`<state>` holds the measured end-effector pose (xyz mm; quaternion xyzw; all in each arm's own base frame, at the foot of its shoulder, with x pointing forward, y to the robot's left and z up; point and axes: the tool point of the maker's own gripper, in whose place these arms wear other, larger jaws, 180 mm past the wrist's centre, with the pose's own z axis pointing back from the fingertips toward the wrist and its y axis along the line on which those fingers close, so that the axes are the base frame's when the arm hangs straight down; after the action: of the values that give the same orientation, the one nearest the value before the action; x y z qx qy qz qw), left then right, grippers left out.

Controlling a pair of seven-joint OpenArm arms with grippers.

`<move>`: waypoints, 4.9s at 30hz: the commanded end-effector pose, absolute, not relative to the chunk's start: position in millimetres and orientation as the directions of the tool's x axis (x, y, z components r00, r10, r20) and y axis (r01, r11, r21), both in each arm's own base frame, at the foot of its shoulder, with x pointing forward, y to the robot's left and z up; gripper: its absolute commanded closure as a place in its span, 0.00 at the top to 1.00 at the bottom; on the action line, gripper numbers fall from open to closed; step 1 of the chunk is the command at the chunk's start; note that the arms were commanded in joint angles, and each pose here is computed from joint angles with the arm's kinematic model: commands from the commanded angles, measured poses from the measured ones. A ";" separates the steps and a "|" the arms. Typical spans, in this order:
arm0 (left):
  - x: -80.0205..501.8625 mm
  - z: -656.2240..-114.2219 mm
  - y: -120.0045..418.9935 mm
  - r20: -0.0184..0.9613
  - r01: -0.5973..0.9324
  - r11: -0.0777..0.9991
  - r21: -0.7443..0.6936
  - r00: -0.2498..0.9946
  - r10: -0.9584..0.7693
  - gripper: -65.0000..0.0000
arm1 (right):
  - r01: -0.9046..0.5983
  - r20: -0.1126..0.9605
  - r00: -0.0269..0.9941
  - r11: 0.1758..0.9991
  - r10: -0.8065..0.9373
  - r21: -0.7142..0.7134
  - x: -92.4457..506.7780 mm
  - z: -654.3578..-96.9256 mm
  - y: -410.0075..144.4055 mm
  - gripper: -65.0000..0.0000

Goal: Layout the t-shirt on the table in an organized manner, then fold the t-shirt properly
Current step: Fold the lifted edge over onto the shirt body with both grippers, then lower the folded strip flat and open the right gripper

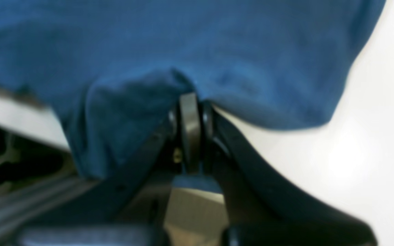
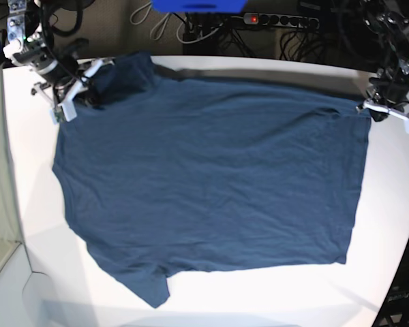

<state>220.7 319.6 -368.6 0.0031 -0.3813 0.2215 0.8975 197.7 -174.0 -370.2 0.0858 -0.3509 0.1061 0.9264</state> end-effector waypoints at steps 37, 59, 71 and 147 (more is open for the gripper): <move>323.4 -354.8 333.8 0.718 -0.400 0.858 -0.321 0.489 0.496 0.00 | -0.213 0.727 0.678 0.976 0.108 0.053 331.3 -355.8 -202.7 0.00; 360.6 -357.0 334.8 0.694 -0.393 0.848 -0.354 0.498 0.520 0.00 | -0.169 0.710 0.701 0.982 0.065 0.078 349.9 -366.7 -214.8 0.00; 374.0 -354.4 341.6 0.705 -0.408 0.864 -0.294 0.517 0.485 0.00 | -0.169 0.710 0.701 0.983 0.065 0.077 351.0 -365.9 -215.0 0.00; 286.8 -417.8 333.2 0.630 -0.393 0.913 -0.107 0.684 0.368 0.60 | -0.106 0.683 0.726 0.994 0.082 -0.006 298.0 -373.5 -265.0 0.62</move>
<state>282.8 328.4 -425.1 0.0142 -0.3313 0.2067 0.9205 287.6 -260.5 -387.6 0.0233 -0.3438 0.0462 0.9376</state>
